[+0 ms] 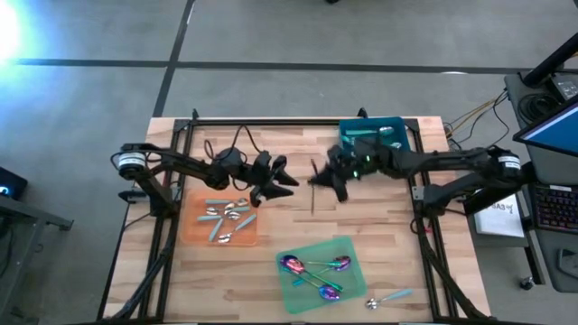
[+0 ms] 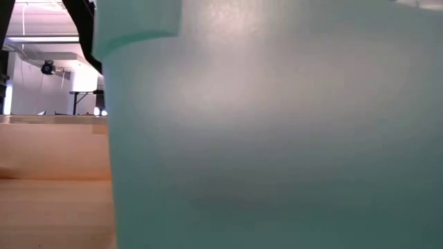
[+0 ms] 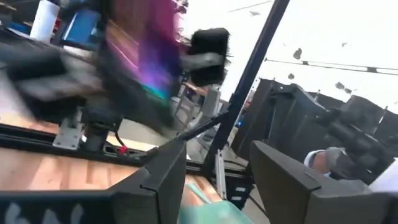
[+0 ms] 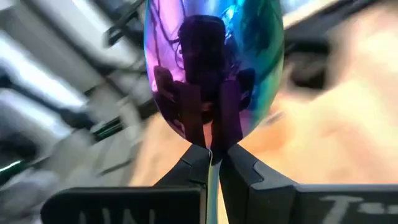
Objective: Sort silverware by color (type)
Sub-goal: Put the purple spoon into the green bin
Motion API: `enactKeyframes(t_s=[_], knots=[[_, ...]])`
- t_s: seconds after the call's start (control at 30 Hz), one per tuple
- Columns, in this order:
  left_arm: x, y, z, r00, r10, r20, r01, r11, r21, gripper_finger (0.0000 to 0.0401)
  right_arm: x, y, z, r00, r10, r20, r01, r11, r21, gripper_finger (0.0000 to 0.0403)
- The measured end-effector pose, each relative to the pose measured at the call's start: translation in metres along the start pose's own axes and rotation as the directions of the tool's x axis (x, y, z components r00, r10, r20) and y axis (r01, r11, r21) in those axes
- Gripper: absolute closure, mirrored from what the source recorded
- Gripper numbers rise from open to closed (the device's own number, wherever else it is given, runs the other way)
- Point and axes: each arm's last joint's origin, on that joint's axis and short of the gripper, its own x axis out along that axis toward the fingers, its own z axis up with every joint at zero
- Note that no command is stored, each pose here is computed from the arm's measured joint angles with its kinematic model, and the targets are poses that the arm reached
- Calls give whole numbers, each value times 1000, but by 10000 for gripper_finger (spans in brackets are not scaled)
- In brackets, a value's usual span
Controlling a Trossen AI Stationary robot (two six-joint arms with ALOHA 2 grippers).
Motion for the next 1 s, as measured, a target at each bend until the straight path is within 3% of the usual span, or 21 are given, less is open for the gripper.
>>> enactKeyframes(t_s=[0.13, 0.27, 0.47, 0.73, 0.83, 1.0], knots=[[-5, 3, 5, 1000, -6, -13, 6, 1000, -18, 240, 9, 34, -18, 992, 100, -78, -92, 990, 103, 393], [-15, 15, 10, 999, 38, -10, -39, 997, -68, 240, 20, 69, -44, 980, 143, -140, -121, 980, 160, 394], [-30, 30, 19, 999, 39, -25, -42, 990, -138, 240, 35, 102, -84, 965, 127, -230, -77, 974, 212, 393], [-37, 31, 24, 997, -51, -59, 35, 971, -236, 240, 52, 115, -130, 915, 104, -390, 19, 954, 300, 392], [-37, 30, 27, 997, -63, -43, 50, 965, -259, 240, 55, 115, -138, 872, 41, -487, 105, 958, 268, 392], [-36, 26, 31, 996, -87, -13, 80, 960, -268, 240, 61, 122, -136, 750, -107, -653, 194, 979, 62, 392]])
